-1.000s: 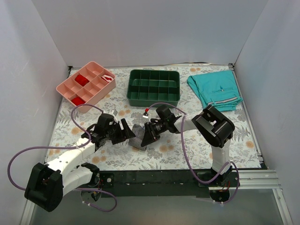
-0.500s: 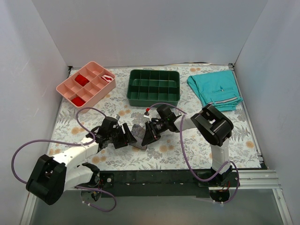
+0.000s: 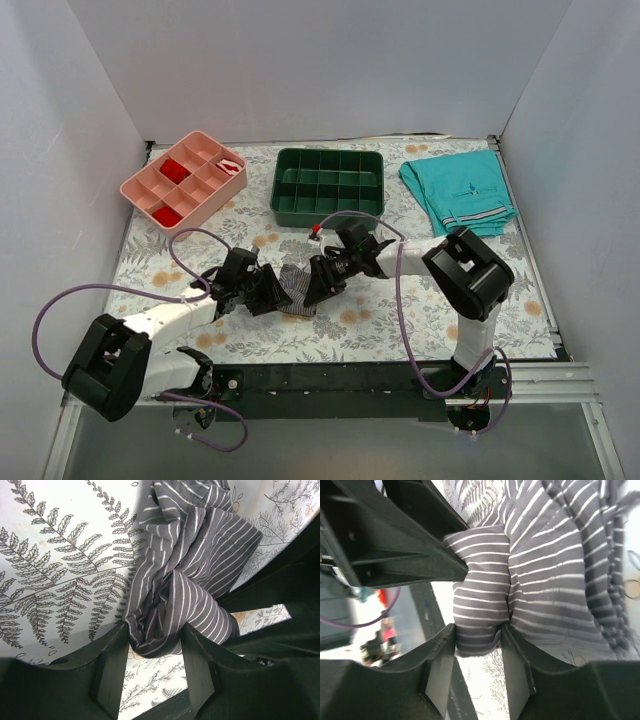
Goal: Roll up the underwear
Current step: Roll the underwear to the center of the board.
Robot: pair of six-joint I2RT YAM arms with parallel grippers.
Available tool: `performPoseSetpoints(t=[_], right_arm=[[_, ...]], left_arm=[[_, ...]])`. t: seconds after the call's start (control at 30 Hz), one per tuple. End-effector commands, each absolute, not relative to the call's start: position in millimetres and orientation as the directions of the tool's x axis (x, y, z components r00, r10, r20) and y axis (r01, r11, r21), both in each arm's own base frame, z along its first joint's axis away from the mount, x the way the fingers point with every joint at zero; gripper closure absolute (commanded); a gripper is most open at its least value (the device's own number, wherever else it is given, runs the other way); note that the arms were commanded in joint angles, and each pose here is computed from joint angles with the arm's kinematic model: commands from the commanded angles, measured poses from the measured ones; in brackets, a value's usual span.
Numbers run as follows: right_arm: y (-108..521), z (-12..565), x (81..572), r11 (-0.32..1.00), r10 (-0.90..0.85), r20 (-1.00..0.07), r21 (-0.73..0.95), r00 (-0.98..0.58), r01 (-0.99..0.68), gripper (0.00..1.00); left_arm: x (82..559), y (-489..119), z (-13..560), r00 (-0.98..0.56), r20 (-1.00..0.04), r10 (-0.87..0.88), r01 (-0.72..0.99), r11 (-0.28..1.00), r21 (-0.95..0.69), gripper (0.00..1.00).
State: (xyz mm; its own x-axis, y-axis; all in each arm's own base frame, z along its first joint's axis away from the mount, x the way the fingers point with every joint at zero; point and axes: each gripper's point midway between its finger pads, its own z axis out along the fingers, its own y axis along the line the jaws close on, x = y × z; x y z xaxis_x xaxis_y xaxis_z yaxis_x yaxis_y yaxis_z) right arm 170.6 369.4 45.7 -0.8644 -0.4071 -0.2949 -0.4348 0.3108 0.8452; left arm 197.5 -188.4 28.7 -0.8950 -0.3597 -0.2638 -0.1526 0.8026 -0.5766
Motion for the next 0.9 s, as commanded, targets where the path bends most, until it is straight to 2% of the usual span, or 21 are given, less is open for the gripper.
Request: performPoseSetpoints(t=[0.0, 0.2, 0.43, 0.63, 0.87], right_arm=[[364.3, 65.6, 189.1, 0.347, -0.419, -0.465, 0.711, -0.78, -0.611, 0.49], [344.1, 67.3, 197.8, 0.46, -0.453, -0.553, 0.527, -0.7, -0.714, 0.46], [349.3, 78.6, 191.0, 0.423, -0.525, -0.662, 0.343, -0.535, -0.839, 0.45], [365.4, 75.0, 179.9, 0.362, -0.602, -0.672, 0.252, -0.431, -0.898, 0.44], [376.0, 71.7, 178.8, 0.347, -0.617, -0.68, 0.215, -0.395, -0.913, 0.43]], left_arm=[[186.2, -160.0, 0.0, -0.897, -0.261, -0.356, -0.224, 0.876, -0.427, 0.57], [186.6, -160.1, -1.6, -0.901, -0.255, -0.351, -0.224, 0.88, -0.418, 0.57], [188.3, -160.6, 0.2, -0.902, -0.259, -0.346, -0.219, 0.883, -0.416, 0.56], [188.9, -161.7, -1.6, -0.907, -0.25, -0.339, -0.218, 0.886, -0.41, 0.57], [190.0, -162.0, -0.8, -0.906, -0.255, -0.338, -0.215, 0.887, -0.409, 0.56]])
